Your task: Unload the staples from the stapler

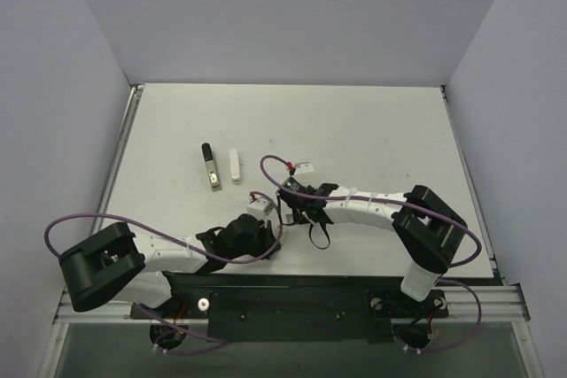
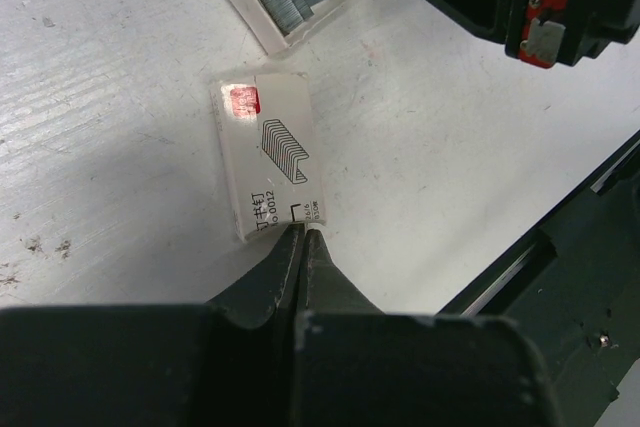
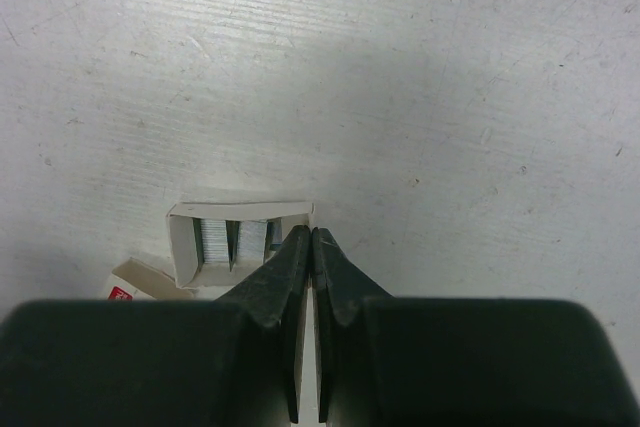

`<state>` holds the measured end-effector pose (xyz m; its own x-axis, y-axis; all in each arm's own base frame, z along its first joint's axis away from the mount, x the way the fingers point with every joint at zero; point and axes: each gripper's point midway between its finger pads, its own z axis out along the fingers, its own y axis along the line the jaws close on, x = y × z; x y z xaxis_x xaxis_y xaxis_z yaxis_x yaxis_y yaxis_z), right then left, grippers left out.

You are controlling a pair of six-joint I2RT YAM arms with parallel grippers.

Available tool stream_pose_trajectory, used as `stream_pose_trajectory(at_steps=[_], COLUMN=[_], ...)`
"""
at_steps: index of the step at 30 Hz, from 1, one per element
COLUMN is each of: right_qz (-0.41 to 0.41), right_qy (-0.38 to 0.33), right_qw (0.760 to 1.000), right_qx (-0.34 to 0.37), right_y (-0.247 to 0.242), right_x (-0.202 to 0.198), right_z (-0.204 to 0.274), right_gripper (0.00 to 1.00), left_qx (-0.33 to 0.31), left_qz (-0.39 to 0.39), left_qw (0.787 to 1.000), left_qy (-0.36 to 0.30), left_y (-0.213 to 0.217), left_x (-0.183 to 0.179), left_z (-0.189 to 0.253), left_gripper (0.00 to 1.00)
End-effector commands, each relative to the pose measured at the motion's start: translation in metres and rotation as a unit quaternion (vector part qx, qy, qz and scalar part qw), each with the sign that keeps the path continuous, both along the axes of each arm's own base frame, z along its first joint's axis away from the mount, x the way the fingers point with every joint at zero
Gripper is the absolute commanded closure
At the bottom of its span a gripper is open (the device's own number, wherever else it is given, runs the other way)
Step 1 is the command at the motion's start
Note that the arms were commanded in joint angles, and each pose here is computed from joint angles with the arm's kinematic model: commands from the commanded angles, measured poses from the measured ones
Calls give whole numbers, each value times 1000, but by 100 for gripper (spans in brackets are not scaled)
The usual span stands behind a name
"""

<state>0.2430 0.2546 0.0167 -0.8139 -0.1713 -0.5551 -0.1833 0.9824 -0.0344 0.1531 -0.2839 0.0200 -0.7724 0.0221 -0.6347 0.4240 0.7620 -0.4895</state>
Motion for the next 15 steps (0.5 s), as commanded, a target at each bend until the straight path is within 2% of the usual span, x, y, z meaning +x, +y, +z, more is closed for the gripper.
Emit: stream_pose_trajectory(at_steps=[1,15], right_qz=[0,14], right_qy=[-5,3], right_qw=[1000,1000], right_qx=[-12,-22], right_y=[-2,-4], right_x=[1,-16], right_z=[5,-2], right_gripper=[100,100], left_qx=[-8,-6], left_qz=[-6,-8], left_qw=[1000,1000], left_qy=[-15,-16], left_y=[-8,-10], left_x=[4,5], left_z=[9,10], left_gripper=[100,100])
